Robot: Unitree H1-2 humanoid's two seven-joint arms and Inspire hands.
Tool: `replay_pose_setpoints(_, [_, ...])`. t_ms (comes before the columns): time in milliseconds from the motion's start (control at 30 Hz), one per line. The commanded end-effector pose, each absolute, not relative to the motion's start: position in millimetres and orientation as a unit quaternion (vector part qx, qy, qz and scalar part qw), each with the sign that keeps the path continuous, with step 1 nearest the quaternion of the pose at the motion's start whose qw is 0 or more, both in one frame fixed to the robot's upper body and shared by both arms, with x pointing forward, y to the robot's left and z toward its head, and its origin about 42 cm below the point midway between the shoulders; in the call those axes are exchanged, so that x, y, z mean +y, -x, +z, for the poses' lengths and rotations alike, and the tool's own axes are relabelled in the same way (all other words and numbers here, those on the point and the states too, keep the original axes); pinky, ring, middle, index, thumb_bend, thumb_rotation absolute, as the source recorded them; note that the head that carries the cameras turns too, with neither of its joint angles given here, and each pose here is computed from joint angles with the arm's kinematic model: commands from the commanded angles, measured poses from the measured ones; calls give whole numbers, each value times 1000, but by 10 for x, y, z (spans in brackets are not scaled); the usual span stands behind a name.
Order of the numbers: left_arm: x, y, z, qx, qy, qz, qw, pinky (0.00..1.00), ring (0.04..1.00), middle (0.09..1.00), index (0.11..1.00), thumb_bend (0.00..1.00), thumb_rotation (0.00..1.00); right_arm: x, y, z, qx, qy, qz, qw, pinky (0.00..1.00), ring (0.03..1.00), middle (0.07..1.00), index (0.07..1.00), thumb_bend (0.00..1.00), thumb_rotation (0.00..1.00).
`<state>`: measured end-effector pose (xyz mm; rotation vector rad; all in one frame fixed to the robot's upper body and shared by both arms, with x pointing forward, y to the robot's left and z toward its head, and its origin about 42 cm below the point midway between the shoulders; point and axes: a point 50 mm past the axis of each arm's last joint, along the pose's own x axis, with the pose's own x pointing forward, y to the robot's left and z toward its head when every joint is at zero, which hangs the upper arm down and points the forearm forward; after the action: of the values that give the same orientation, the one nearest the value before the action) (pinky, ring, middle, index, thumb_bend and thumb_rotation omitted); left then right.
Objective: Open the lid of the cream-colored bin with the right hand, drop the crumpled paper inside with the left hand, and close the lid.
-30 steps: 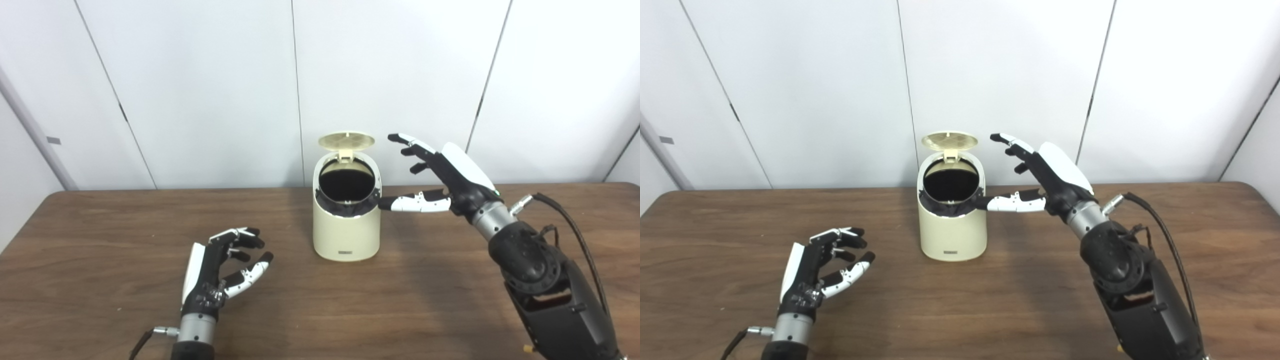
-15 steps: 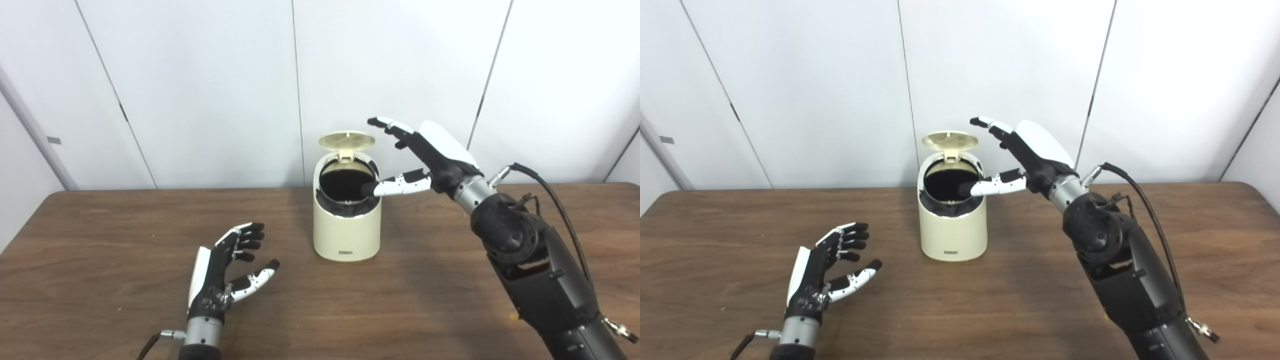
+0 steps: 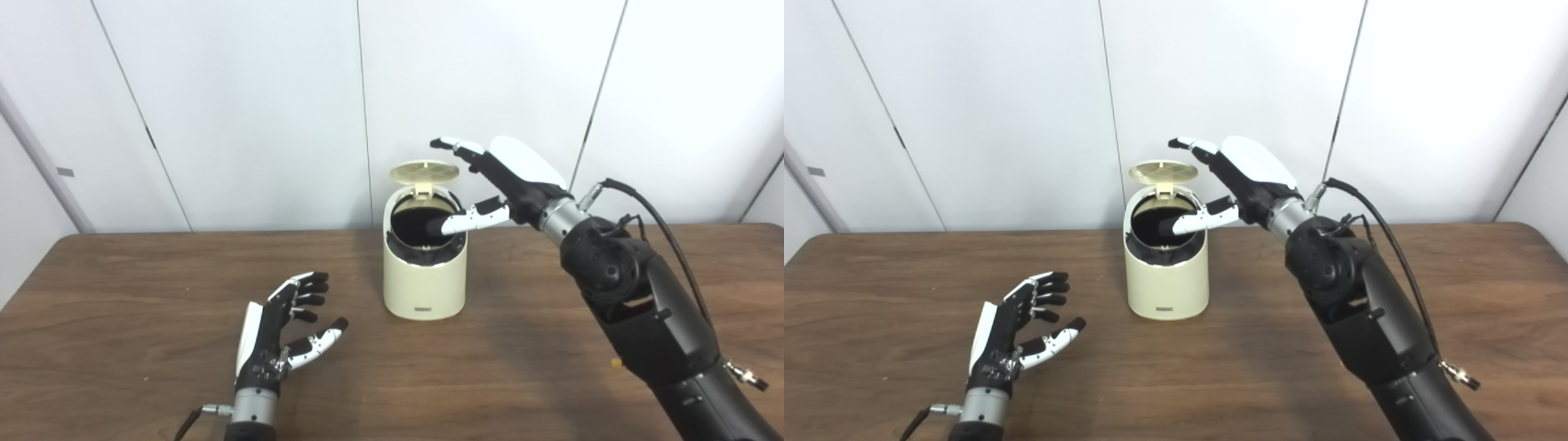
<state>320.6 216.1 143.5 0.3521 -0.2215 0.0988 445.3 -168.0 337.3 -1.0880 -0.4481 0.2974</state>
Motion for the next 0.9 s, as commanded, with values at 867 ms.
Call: replay_pose_setpoints(867, [2122,-3289,1649,-145,-177,59,972,572,677,720,736,627,0,-1570,-4331,3695,-258,545,170,779,794,879,783,748,775,582])
